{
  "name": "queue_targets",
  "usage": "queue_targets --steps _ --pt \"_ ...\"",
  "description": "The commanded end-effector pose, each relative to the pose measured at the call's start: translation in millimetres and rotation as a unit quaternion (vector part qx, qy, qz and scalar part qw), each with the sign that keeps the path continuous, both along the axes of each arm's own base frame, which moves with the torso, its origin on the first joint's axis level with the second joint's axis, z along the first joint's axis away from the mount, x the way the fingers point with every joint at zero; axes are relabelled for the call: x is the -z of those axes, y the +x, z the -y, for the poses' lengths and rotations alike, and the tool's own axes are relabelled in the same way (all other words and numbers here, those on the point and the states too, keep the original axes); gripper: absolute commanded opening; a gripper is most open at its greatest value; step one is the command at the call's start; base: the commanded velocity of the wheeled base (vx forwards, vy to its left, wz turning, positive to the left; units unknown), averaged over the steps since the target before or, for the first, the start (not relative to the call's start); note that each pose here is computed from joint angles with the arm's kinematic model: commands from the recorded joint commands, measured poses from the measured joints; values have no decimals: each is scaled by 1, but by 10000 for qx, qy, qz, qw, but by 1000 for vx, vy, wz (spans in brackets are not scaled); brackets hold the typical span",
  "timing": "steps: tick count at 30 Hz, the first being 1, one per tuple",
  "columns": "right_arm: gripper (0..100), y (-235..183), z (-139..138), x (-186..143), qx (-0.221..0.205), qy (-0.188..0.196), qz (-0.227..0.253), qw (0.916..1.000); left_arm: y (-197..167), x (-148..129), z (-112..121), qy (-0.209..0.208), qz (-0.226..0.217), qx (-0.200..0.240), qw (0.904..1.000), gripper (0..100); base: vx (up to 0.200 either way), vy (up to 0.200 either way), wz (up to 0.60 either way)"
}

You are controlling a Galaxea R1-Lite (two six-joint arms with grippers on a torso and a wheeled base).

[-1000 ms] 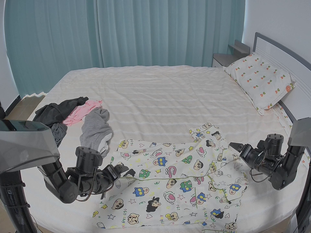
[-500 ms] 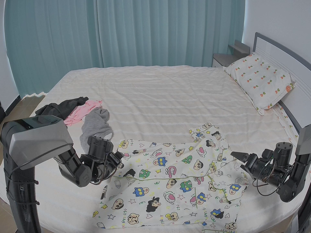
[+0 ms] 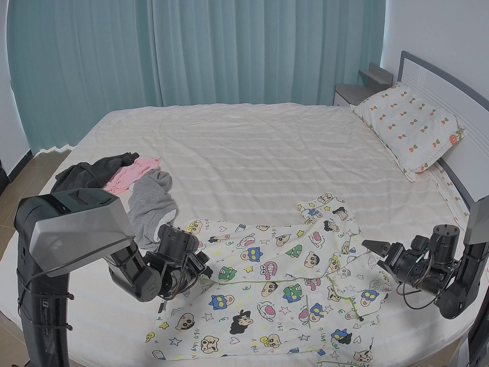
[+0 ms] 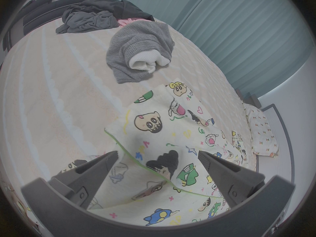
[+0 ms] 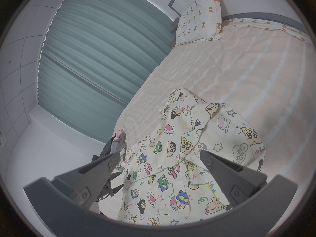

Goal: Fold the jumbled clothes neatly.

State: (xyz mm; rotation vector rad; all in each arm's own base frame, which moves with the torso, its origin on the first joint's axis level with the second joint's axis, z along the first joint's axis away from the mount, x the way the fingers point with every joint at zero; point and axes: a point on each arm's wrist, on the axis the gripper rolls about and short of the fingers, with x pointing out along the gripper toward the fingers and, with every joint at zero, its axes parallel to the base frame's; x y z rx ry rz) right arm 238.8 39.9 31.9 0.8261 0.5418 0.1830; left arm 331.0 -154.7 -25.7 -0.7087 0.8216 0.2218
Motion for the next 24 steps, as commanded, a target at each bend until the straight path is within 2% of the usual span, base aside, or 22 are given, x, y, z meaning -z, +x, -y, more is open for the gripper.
queue_targets --steps 1,6,11,17,21,24 --pt "100 1 -1 1 -9 5 5 10000 4 3 6 84 -22 -4 10000 100 0 0 0" --pt "100 1 -1 1 -12 -3 1 10000 2 2 9 129 -61 33 9999 100 0 0 0" --pt "100 1 -1 2 -5 -8 -14 10000 -1 -22 6 54 111 27 9999 100 0 0 0" --pt "100 1 -1 2 -5 -8 -14 10000 -4 -29 8 136 34 119 9998 100 0 0 0" --pt "100 1 -1 3 -5 -8 -14 10000 -6 -24 16 136 -14 229 9996 100 0 0 0" --pt "100 1 -1 3 -5 -9 -22 10000 -3 -7 20 243 -165 279 9992 100 0 0 0"
